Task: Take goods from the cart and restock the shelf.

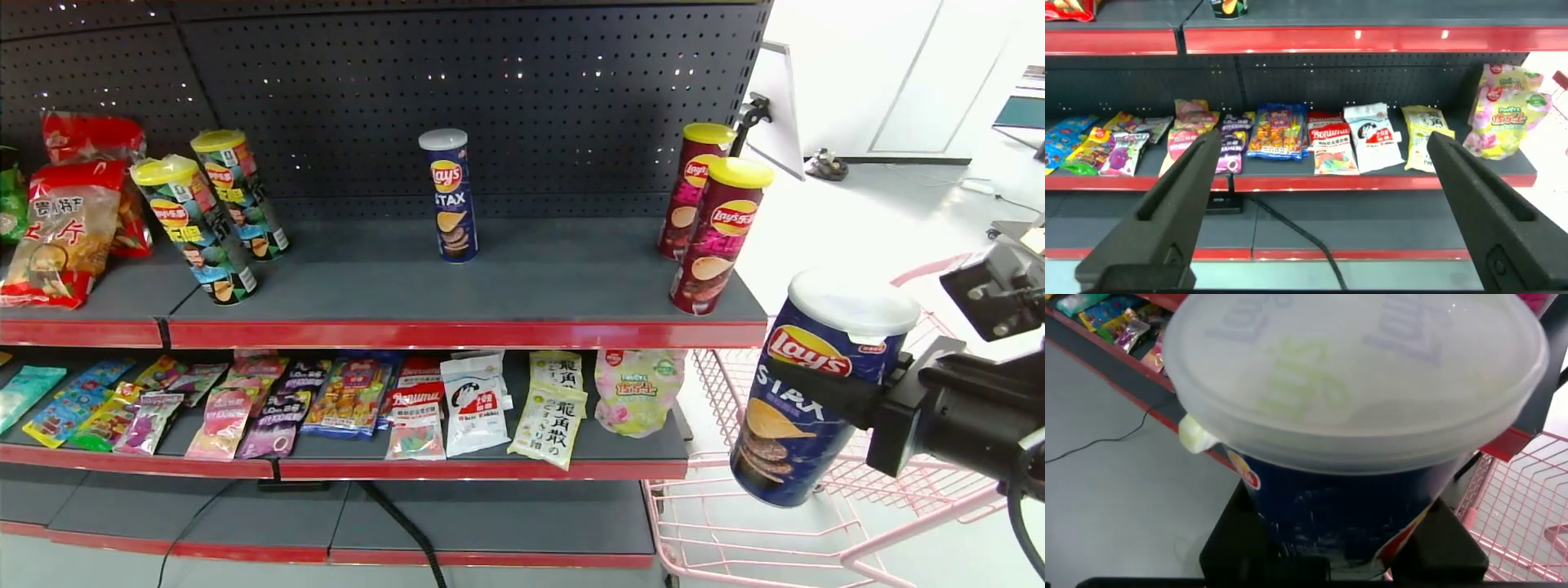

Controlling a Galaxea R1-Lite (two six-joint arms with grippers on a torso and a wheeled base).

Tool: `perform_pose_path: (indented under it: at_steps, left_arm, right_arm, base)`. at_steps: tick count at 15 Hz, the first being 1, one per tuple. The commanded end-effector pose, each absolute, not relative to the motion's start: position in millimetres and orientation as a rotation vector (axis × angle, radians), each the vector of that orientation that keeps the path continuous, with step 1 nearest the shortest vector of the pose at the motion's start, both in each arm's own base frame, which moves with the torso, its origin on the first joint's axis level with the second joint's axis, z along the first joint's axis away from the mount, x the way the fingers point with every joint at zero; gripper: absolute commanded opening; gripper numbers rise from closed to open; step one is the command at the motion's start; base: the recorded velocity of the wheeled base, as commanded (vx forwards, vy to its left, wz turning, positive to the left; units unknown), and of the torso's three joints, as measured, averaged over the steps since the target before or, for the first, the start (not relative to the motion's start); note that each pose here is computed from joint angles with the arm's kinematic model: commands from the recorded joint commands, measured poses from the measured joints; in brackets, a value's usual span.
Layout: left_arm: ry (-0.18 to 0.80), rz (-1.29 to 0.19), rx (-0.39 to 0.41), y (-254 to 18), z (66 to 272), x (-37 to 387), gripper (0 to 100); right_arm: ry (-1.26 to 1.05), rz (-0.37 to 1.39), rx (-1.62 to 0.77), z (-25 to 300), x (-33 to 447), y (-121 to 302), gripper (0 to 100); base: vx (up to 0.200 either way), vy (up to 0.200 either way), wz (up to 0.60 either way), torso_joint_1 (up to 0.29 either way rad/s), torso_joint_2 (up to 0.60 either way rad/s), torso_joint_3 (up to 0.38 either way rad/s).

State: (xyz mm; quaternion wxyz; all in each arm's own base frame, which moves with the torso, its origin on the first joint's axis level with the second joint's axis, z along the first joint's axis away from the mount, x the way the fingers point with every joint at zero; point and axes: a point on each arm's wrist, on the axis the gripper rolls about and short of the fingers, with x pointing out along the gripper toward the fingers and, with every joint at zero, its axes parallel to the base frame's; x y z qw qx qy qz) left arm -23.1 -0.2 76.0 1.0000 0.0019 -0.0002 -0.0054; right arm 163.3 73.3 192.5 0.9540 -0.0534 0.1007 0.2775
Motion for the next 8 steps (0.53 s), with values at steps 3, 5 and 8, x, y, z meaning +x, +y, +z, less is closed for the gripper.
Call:
perform_pose_path:
  at_steps: [3, 5, 8]
  left_arm:
    - [0.002, -0.011, 0.005, -0.2, 75.9, -23.0, 100]
    - [0.000, -0.011, 0.005, -0.2, 76.0, -23.0, 100]
    - [0.000, -0.011, 0.005, -0.2, 76.0, -23.0, 100]
  right_arm:
    - [0.200, 0.590, -0.127, 188.3, 153.7, 69.7, 0]
    - [0.195, 0.655, -0.124, 188.0, 151.0, 70.1, 0]
    - [0.186, 0.688, -0.118, 190.0, 150.7, 71.0, 0]
  base:
    - [0.000, 0.000, 0.00, 0.000, 0.00, 0.000]
    - [0.000, 0.000, 0.00, 0.000, 0.00, 0.000]
    - [0.000, 0.200, 0.00, 0.004, 0.00, 0.001]
